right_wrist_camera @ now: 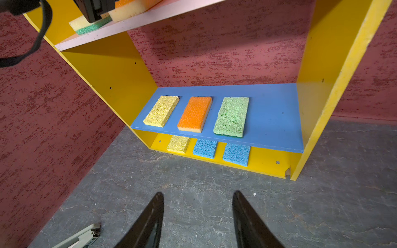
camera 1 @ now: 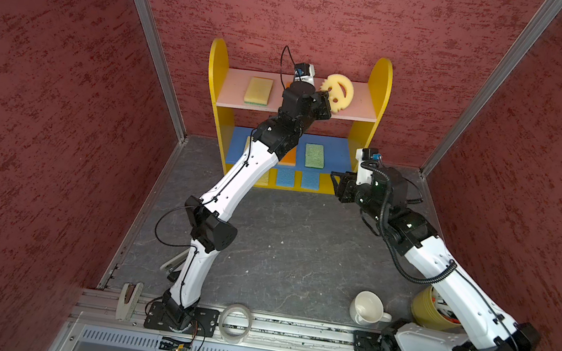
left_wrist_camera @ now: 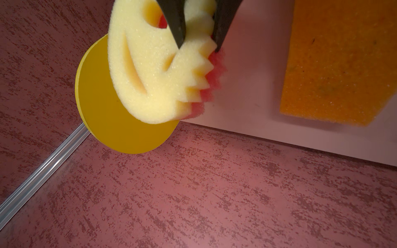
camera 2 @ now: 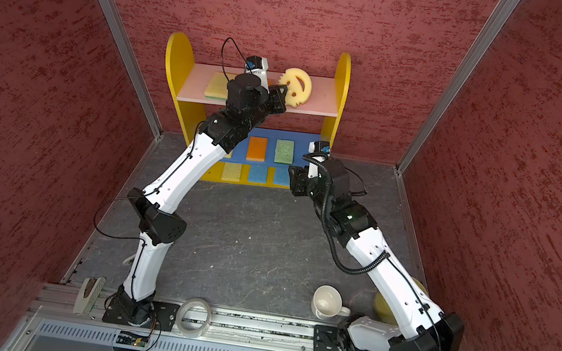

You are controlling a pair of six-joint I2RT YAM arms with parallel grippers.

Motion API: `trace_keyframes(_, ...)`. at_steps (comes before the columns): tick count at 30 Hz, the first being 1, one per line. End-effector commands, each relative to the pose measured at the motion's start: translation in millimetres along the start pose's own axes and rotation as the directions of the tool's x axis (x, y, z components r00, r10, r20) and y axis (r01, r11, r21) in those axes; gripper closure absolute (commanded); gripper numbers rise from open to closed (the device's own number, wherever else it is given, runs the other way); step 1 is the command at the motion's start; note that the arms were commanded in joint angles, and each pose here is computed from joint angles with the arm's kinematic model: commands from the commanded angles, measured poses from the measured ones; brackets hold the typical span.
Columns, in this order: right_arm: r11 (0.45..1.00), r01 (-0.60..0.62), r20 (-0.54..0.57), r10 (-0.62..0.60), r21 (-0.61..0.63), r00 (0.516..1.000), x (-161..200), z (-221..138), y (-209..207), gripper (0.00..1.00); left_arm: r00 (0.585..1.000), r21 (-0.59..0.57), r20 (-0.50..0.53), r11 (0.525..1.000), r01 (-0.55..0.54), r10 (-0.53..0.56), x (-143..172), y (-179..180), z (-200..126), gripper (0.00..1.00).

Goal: Arrange cleaning sponges on a shelf
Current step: Place the cleaning sponge on the shelf.

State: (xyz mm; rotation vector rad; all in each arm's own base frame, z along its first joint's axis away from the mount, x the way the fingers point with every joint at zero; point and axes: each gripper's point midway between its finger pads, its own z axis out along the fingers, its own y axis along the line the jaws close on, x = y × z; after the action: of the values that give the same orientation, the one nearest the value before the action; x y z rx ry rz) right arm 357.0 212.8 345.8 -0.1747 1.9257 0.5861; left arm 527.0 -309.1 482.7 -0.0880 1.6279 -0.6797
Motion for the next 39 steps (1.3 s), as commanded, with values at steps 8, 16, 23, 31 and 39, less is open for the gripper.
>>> trace_keyframes(8,0.997,-0.058,0.023,0.059,-0.047,0.998,-3,-4,-2,0.48,1.0,0.01,0.022,1.0,0.011,-0.011,6,5,17,0.88)
trace_keyframes(16,0.996,-0.073,0.018,0.074,-0.043,0.997,2,-5,-8,0.48,1.0,0.005,0.028,1.0,0.011,-0.011,8,7,20,0.56)
trace_keyframes(23,0.996,-0.081,0.017,0.082,-0.043,0.996,3,-6,-12,0.48,0.999,0.008,0.04,1.0,0.01,-0.01,6,6,22,0.47)
trace_keyframes(31,0.994,-0.092,0.018,0.093,-0.057,0.995,1,-3,-13,0.48,0.998,0.016,0.053,1.0,0.017,-0.018,2,4,21,0.29)
trace_keyframes(39,0.993,-0.102,0.035,0.104,-0.052,0.994,-3,-1,-16,0.47,0.996,0.018,0.083,1.0,0.018,-0.019,-8,4,19,0.14)
